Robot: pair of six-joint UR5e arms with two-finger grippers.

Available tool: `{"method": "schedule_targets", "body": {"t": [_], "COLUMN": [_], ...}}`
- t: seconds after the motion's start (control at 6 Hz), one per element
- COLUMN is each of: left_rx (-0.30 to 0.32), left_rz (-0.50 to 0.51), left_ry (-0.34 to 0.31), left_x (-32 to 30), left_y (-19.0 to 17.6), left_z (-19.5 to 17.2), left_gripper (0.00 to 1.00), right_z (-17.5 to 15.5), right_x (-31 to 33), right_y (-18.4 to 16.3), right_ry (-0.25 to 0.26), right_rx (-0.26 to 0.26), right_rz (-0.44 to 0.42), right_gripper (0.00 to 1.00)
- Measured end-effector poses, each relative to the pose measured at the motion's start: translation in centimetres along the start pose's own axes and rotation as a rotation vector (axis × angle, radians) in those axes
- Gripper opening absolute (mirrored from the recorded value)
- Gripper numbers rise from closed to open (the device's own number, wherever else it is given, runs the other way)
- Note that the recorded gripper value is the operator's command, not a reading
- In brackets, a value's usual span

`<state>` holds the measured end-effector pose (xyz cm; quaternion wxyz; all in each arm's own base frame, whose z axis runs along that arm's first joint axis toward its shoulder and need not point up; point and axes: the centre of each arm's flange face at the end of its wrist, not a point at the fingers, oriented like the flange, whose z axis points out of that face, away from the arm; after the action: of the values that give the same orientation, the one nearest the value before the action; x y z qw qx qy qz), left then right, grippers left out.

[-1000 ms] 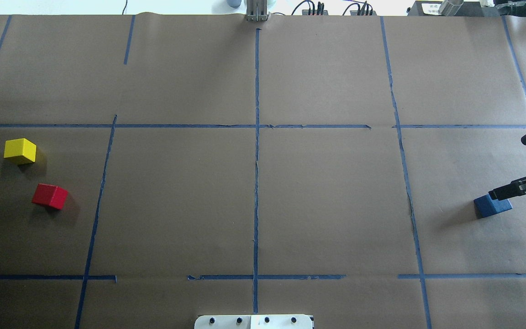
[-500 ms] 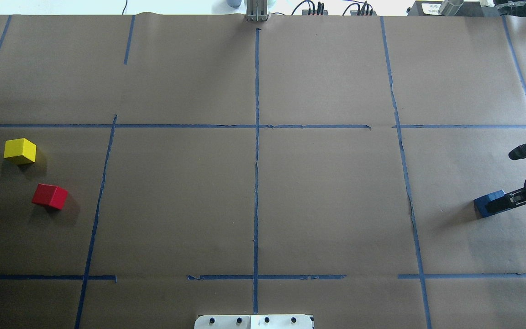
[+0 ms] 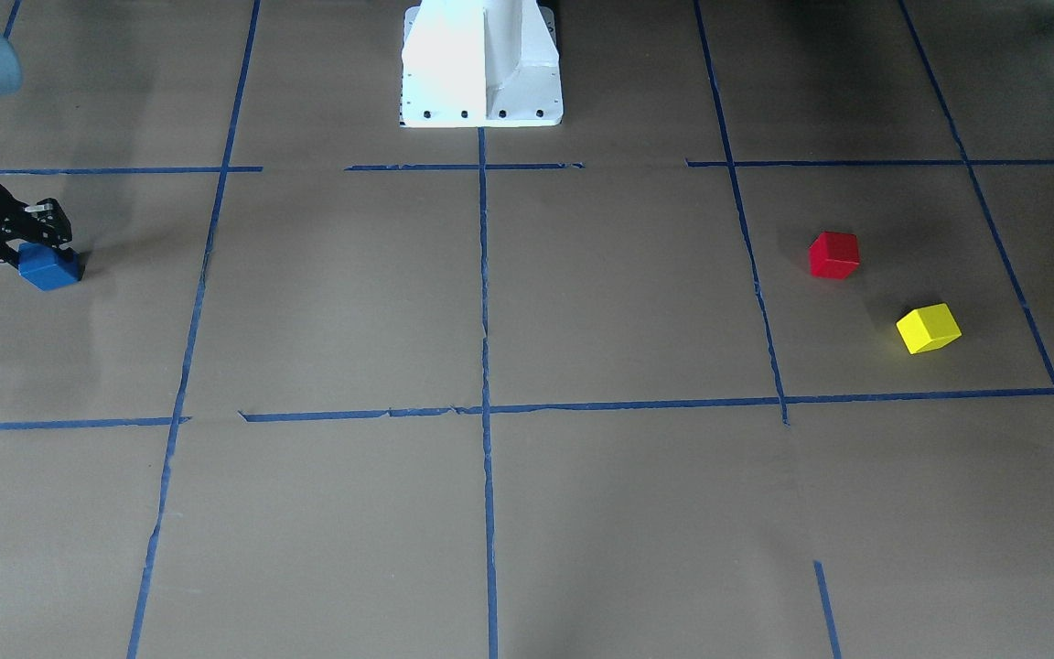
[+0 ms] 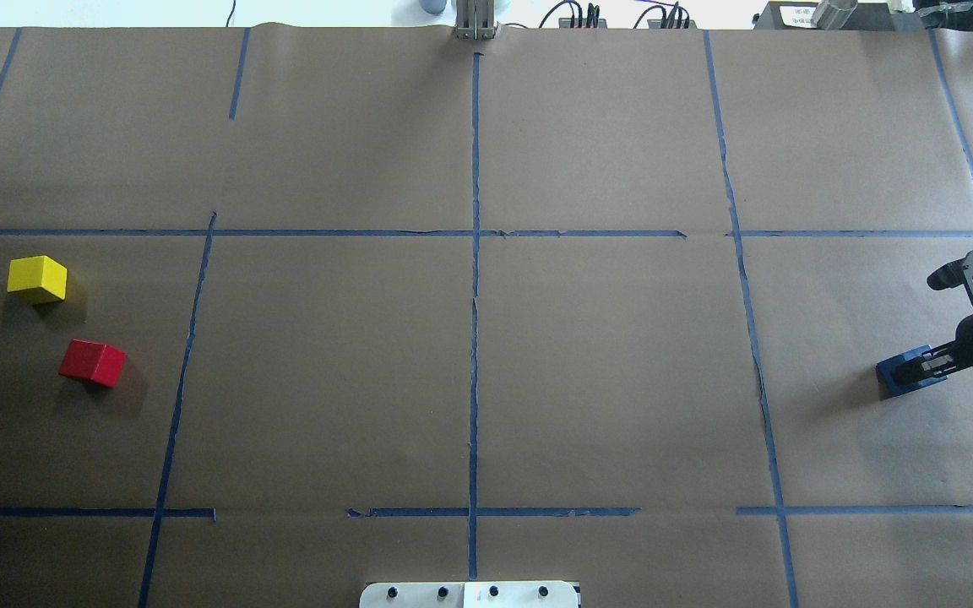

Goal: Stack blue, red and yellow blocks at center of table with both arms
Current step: 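Lower the right gripper onto the blue cube and close it, then carry the blue cube with the right gripper to the table center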

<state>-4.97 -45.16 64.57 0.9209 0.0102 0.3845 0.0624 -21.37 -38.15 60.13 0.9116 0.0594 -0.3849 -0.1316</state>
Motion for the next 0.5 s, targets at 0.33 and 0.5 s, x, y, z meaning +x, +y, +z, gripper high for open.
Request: {"method": "schedule_targets", "body": {"t": [0.33, 0.5], "left_rx": [0.001, 0.002], "left_rz": [0.002, 0.002], "left_ry": [0.002, 0.005], "left_x": [0.0, 0.1], "left_y": [0.0, 0.0], "left_z": [0.0, 0.0], "left_gripper": [1.00, 1.00], "right_z": [-1.7, -1.8], "right_x": [-5.5, -12.5], "right_y": [-4.5, -9.0], "right_ry": [-0.060, -0.095], "right_rx": [0.054, 0.057], "right_rz": [0.095, 0.158], "right_gripper": [0.03, 0.03]}}
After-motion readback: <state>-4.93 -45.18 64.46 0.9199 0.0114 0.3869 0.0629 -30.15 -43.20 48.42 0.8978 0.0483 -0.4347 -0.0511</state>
